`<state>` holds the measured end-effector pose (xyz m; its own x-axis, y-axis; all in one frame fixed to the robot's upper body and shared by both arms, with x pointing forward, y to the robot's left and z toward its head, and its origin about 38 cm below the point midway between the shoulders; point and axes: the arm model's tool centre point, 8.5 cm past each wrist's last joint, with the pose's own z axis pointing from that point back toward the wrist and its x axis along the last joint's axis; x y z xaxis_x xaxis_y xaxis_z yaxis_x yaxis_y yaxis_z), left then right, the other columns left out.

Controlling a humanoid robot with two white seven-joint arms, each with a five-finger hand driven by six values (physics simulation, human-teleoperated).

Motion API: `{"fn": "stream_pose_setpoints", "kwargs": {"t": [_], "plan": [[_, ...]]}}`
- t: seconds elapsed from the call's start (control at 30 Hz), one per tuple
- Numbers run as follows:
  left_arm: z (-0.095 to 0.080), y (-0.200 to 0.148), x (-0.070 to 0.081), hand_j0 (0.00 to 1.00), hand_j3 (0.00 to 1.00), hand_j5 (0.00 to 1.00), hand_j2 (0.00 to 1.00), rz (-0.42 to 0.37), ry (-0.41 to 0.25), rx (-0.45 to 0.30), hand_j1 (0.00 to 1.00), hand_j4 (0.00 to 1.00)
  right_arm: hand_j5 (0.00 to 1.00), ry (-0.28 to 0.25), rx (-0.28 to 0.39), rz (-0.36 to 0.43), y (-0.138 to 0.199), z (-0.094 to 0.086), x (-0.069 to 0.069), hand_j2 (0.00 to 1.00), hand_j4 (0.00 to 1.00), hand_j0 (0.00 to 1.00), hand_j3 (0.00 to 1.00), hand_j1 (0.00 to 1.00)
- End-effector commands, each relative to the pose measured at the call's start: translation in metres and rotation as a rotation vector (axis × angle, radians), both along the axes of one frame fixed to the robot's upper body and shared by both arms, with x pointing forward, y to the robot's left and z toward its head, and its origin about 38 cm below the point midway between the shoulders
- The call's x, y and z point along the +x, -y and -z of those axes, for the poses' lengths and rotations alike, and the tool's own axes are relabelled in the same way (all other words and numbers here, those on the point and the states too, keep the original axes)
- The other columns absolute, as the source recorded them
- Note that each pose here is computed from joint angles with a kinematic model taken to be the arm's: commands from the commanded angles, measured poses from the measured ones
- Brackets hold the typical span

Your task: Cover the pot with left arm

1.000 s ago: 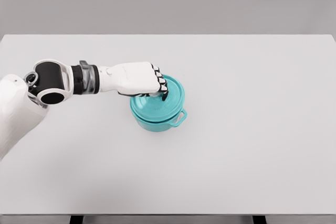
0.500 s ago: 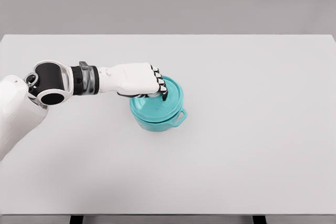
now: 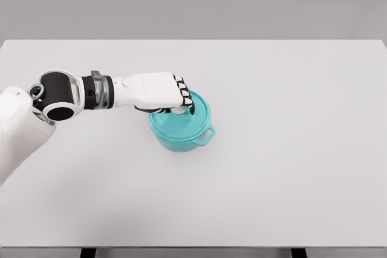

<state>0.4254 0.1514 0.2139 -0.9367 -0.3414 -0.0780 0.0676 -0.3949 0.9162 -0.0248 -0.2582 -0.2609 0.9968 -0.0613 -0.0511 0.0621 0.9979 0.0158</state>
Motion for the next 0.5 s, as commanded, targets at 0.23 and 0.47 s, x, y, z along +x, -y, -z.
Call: {"fn": "stream_pose_setpoints", "kwargs": {"t": [0.23,0.47], "plan": [[-0.0012,-0.0018,0.0002,0.71,0.71,0.71,0.71,-0.004,0.0,-0.003,0.71,0.71,1.0,0.0,0.0,0.0,-0.0001,0.0,-0.0001,1.0,1.0,1.0,1.0,1.0],[-0.0029,-0.0034,0.0011,0.76,0.76,0.76,0.76,-0.009,0.002,-0.007,0.76,0.76,1.0,0.0,0.0,0.0,-0.0001,0.0,-0.0001,1.0,1.0,1.0,1.0,1.0]]}}
